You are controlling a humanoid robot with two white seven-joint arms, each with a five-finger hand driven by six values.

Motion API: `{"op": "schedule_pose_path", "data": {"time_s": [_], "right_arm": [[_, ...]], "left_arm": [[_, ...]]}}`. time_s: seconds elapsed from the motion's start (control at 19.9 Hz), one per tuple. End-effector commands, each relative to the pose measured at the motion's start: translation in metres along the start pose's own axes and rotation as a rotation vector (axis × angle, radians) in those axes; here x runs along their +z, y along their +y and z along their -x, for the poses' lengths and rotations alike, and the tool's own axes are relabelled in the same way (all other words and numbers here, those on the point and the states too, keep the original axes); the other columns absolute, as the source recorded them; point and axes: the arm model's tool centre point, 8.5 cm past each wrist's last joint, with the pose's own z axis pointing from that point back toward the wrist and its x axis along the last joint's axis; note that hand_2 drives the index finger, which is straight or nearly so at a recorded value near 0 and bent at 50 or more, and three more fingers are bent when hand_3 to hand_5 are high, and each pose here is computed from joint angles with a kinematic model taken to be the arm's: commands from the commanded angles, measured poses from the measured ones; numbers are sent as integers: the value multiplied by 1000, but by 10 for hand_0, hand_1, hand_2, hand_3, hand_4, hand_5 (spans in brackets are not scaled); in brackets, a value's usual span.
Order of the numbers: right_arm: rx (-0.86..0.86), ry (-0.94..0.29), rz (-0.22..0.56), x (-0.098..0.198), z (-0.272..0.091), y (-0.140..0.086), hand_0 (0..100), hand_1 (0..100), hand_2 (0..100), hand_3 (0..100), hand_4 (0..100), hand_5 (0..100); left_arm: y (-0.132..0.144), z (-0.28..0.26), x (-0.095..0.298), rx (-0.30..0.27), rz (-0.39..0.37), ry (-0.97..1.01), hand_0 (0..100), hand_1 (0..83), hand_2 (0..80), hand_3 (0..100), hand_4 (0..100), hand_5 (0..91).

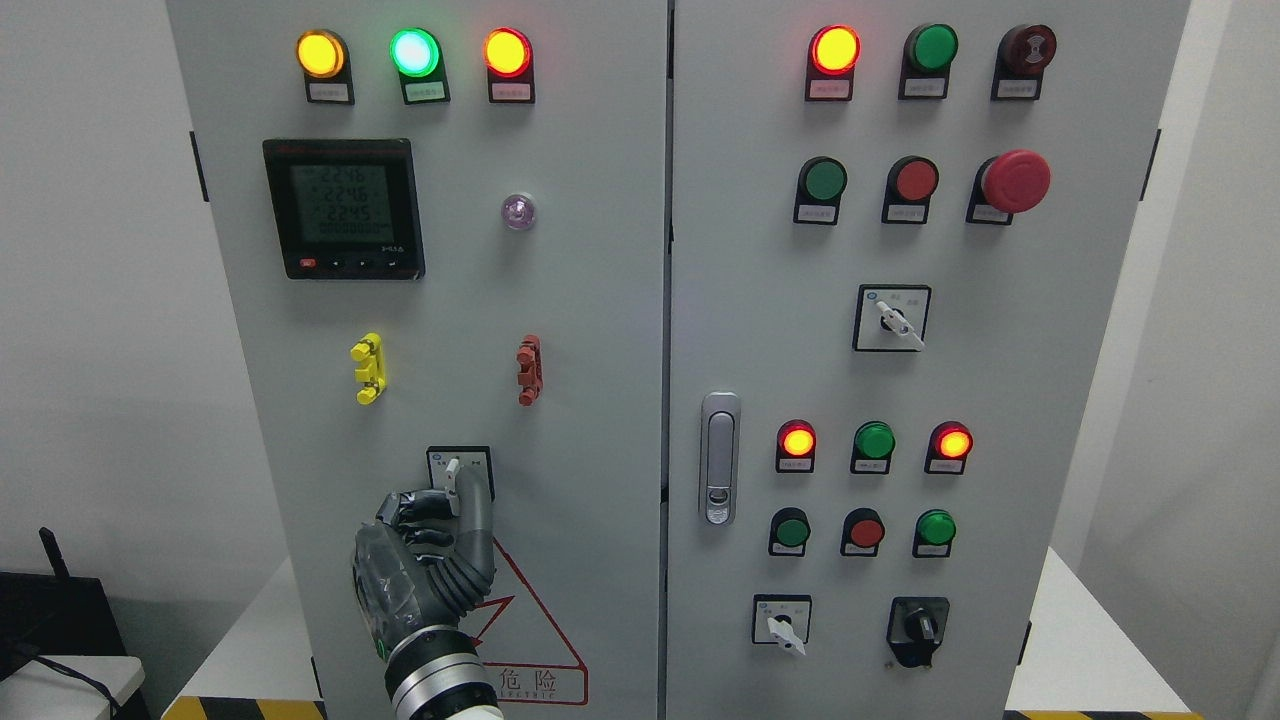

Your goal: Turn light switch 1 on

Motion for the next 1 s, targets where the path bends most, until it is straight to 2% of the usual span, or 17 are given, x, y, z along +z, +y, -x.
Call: {"op": "schedule_pose_path", "data": {"time_s": [0.0, 0.4, 0.65, 0.95], "right_arm": [[-18, -2, -3, 0, 0, 0, 120, 389, 0, 0, 0, 0], [-18, -3, -3, 0, 0, 0, 120, 389, 0, 0, 0, 0], [-18, -2, -3, 0, 0, 0, 120, 389, 0, 0, 0, 0], [-18, -3, -3, 0, 0, 0, 120, 389, 0, 0, 0, 0]], "left_arm": [[-1, 0, 1, 5, 10, 3, 447, 390, 582, 669, 738, 682], [-2, 1, 1, 7, 12, 6, 573, 337, 607, 686, 743, 691], [-2, 1, 1, 8, 18, 7, 601, 317, 612, 688, 749, 693], [-3, 1, 1, 8, 19, 7, 688, 204, 625, 698, 754, 695]]}}
